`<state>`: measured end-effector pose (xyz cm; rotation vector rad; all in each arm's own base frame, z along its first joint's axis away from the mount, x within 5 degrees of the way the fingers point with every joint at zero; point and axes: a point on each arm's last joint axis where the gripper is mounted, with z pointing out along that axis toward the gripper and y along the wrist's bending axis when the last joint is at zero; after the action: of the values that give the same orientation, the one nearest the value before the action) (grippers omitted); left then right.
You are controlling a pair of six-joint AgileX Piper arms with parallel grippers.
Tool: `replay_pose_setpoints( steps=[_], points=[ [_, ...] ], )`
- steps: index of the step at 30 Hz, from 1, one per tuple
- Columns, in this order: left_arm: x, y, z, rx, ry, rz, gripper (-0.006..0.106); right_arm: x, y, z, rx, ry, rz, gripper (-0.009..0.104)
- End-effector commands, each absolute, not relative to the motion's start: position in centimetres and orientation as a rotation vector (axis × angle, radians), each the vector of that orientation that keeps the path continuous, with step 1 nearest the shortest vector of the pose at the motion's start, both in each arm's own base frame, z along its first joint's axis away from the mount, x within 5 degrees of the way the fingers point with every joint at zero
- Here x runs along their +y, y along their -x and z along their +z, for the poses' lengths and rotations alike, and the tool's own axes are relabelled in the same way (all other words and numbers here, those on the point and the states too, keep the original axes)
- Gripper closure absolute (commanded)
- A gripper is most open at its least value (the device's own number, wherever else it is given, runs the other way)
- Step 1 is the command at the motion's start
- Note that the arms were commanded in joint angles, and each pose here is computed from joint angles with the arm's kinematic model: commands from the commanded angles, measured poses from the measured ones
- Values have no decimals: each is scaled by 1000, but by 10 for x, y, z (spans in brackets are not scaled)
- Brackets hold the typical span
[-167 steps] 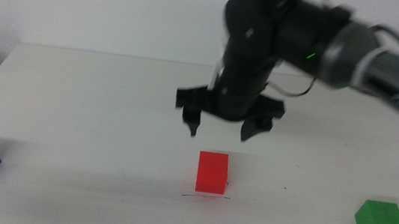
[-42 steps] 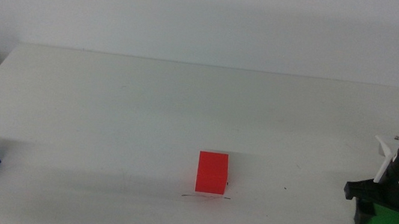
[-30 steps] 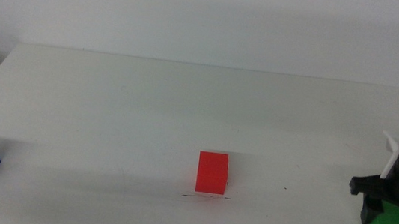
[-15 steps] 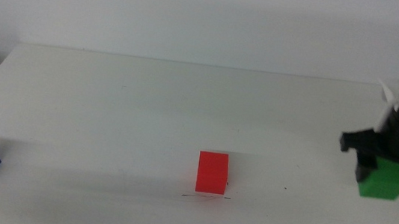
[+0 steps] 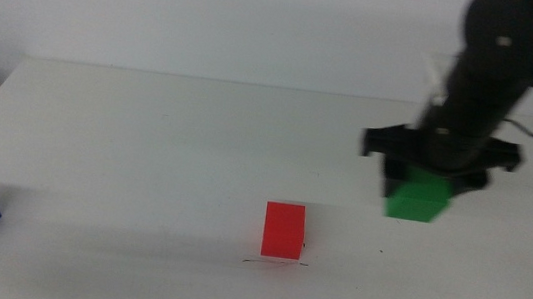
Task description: Stack red cubes first, then green, then blue cubes in a specific spot.
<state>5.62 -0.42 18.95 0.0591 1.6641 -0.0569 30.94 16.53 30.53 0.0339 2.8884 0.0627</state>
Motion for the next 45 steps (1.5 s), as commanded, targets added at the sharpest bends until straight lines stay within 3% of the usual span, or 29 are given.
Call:
replay_pose_setpoints(
  steps=[1, 9, 14, 26, 45],
  points=[
    [-4, -55, 198, 1563, -39, -73, 13, 178, -302, 326, 2882, -10, 94, 96],
    [-4, -55, 198, 1563, -39, -73, 13, 248, -318, 311, 2907, 23, 223, 96],
    [-4, -55, 198, 1563, -39, -73, 13, 274, -321, 303, 2912, -1, 257, 96],
    [-4, -55, 198, 1563, -39, -73, 13, 277, -329, 286, 2910, -29, 161, 96],
    [-4, -55, 198, 1563, -39, -73, 13, 276, -337, 275, 2912, -42, 122, 96]
  ],
)
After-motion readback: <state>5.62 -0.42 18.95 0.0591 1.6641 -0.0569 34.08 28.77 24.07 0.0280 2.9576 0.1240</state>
